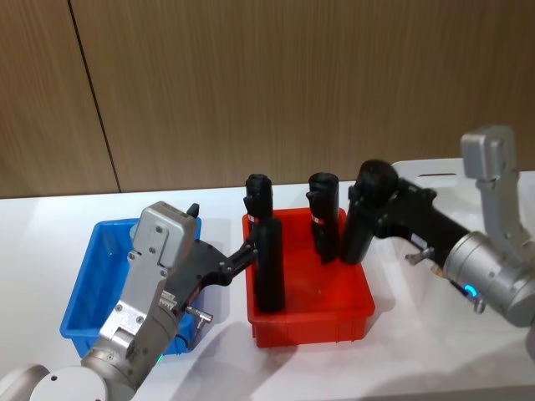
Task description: Pick the cotton swabs from the blue box and place them into the white box.
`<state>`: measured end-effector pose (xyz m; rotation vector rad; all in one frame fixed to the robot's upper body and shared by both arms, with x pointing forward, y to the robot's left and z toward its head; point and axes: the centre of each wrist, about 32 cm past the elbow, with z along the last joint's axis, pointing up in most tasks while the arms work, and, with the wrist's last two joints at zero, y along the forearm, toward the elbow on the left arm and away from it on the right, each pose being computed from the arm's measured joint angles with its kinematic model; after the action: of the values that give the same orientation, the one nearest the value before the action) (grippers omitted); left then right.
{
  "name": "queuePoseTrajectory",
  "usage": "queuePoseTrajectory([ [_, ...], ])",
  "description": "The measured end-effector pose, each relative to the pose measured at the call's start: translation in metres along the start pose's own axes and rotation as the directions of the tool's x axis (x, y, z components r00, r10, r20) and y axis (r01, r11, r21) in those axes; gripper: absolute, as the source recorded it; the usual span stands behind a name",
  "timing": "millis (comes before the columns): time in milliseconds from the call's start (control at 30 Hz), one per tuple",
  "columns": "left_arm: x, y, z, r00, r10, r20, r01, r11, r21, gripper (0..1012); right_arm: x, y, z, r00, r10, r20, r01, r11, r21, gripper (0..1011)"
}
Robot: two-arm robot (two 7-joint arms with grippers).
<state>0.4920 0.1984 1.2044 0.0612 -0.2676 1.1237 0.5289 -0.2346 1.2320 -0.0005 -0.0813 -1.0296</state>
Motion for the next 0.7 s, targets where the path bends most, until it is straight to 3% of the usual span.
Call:
queuePoseTrajectory([
  [333,0.0,0.0,0.0,1.0,0.0,0.0,0.0,1.0,0.0,1004,0.021,-0.006,0.019,0.993,-0.11,0.039,0.108,0.993,0.038,485],
  [700,0.0,0.0,0.0,1.0,0.0,0.0,0.0,1.0,0.0,1004,0.051,-0.006,0.018,0.968,-0.232,0.091,0.231,0.973,0.021,485],
])
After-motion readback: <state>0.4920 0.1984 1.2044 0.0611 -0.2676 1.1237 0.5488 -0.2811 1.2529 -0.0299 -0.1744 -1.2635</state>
